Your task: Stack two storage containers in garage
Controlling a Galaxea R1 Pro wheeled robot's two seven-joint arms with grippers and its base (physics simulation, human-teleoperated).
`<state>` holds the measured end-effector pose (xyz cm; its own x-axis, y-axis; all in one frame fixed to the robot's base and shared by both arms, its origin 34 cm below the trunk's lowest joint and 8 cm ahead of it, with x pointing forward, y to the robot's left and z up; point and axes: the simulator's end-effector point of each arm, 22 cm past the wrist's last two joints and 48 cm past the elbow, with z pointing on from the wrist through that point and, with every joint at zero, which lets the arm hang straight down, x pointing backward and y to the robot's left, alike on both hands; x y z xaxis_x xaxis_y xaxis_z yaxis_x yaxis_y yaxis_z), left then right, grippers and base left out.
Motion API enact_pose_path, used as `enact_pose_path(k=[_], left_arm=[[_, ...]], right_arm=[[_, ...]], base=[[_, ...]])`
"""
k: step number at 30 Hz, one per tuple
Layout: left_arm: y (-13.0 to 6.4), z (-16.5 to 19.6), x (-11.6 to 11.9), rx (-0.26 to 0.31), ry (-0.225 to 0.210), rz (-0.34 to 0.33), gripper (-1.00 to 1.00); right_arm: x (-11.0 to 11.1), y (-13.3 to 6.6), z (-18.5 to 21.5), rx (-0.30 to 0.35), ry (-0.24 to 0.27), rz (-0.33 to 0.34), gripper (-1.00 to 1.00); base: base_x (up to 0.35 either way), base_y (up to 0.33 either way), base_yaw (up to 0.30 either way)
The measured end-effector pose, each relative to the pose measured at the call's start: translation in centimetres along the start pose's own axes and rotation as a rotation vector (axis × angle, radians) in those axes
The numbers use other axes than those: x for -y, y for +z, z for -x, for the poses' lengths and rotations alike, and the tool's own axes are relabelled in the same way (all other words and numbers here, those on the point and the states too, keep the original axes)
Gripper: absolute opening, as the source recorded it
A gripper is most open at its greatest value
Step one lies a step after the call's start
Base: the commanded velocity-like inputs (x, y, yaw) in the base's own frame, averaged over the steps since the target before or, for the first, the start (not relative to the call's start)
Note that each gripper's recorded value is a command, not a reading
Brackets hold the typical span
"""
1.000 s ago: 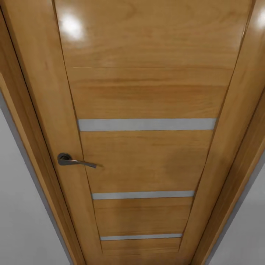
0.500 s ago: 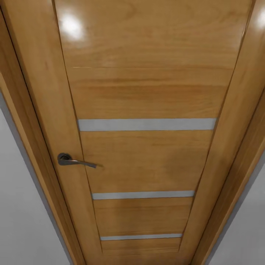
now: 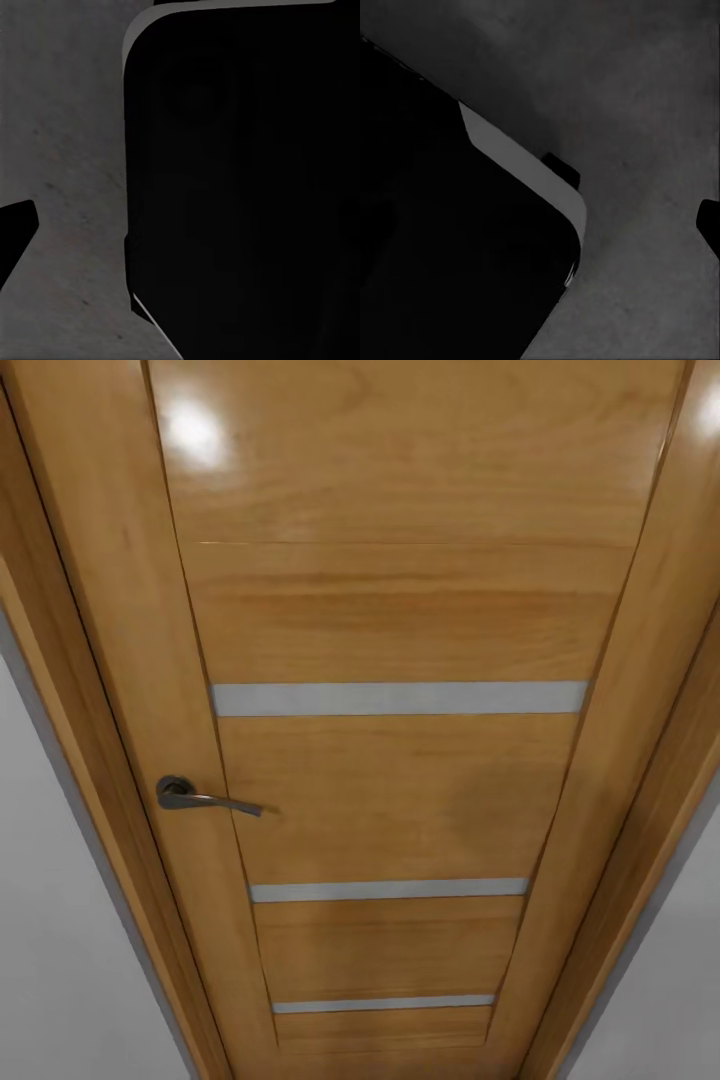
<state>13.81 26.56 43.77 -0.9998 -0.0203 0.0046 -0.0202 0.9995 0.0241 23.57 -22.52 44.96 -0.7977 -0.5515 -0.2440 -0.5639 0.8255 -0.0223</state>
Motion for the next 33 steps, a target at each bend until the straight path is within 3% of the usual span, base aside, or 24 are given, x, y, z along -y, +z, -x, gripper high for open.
enact_pose_path(k=[3,6,12,20,24,25,28,33], left_arm=[[0.0,0.0,-0.2,0.001,0.000,0.002,1.00],[0.0,0.0,-0.1,0.001,-0.002,0.001,1.00],[0.0,0.1,0.2,0.002,-0.002,-0.003,1.00],[0.0,0.1,0.2,0.003,-0.003,-0.003,1.00],[0.0,0.1,0.2,0.003,-0.003,-0.003,1.00],[0.0,0.2,0.2,0.004,-0.003,-0.003,1.00],[0.0,0.3,0.2,0.006,-0.004,-0.003,1.00],[0.0,0.4,0.2,0.009,-0.004,-0.003,1.00]], right_arm=[[2.6,-0.2,2.8,0.055,0.000,-0.030,1.00],[6.1,-0.7,5.7,0.096,0.039,-0.067,1.00],[10.6,-1.5,10.4,0.156,0.061,-0.070,1.00],[12.0,-3.6,17.7,0.256,0.041,-0.067,1.00],[13.2,-6.5,22.8,0.318,0.040,-0.076,1.00],[13.8,-8.8,25.7,0.350,0.045,-0.082,1.00],[13.7,-12.0,29.4,0.402,0.036,-0.082,1.00],[13.9,-16.3,33.0,0.463,0.018,-0.095,1.00]], base=[[0.000,0.000,0.000],[0.000,0.000,0.000],[0.000,0.000,0.000],[0.000,0.000,0.000],[0.000,0.000,0.000],[0.000,0.000,0.000],[0.000,0.000,0.000],[0.000,0.000,0.000]])
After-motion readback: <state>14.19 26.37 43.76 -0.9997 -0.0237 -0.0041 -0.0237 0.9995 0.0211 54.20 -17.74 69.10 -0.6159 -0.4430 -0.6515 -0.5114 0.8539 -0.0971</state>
